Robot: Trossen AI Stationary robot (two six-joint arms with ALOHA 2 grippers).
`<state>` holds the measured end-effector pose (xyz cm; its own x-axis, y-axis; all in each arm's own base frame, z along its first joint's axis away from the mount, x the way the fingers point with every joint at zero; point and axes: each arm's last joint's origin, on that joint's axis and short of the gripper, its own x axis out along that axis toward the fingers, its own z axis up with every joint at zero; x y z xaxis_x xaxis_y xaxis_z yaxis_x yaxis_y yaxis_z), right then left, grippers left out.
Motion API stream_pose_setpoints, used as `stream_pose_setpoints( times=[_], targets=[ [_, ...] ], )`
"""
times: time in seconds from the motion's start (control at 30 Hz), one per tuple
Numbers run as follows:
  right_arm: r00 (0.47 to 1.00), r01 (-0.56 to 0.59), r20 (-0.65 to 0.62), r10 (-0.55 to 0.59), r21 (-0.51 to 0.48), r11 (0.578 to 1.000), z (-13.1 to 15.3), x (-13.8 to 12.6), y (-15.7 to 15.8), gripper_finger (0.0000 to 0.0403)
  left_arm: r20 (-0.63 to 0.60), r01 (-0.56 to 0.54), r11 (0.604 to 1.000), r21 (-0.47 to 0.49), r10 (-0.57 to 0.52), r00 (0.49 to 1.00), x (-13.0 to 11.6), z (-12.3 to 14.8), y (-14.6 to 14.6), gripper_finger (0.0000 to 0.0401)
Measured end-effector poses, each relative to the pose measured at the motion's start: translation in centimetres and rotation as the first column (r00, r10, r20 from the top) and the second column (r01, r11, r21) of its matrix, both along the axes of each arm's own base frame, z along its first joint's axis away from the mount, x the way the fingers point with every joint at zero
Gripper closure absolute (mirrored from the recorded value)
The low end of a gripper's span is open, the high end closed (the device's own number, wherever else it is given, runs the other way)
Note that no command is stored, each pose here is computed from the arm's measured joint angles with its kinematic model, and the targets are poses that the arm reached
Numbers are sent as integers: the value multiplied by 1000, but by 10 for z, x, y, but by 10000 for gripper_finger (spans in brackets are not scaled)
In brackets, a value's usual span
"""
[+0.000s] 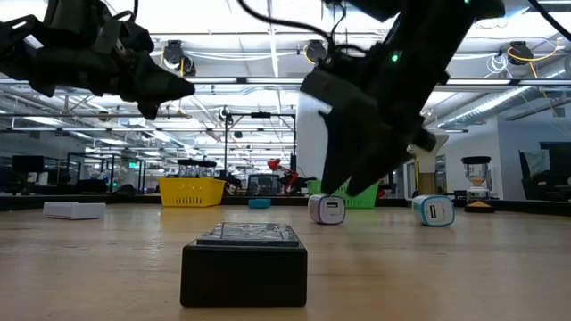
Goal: Pick & Place Office items
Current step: Put the top purple charger adapter into the orange bin
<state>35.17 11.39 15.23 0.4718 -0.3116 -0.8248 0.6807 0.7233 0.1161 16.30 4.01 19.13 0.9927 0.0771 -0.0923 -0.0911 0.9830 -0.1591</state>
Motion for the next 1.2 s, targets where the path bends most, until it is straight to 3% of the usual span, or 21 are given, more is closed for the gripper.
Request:
stream_pose_setpoints(
  times=[0.13, 0.27, 0.6, 0.77, 0.93, 1.2],
  targets=[
    [1000, 6, -12, -6, -15, 1000, -14, 5, -1, 136, -17, -28, 1000, -4, 28, 999, 0, -2, 1, 359],
    [999, 27, -21, -28, -65, 998, -23, 6, -3, 134, -24, -33, 999, -4, 33, 999, 0, -2, 1, 359],
    [998, 62, 13, -60, -129, 990, -27, 3, -3, 266, -53, -33, 999, -11, 33, 998, -1, -5, 0, 359],
    [1000, 14, -11, -16, -164, 986, -27, 3, -4, 293, -57, -34, 999, -12, 33, 998, -1, -6, 0, 359],
    [1000, 2, -25, -6, -156, 988, -27, 3, -5, 279, -57, -36, 999, -22, 35, 998, -1, -6, 0, 359],
    [997, 3, -80, -22, -225, 974, -11, -2, -24, 197, -56, -38, 999, -28, 36, 998, -1, -6, 0, 359]
  ],
)
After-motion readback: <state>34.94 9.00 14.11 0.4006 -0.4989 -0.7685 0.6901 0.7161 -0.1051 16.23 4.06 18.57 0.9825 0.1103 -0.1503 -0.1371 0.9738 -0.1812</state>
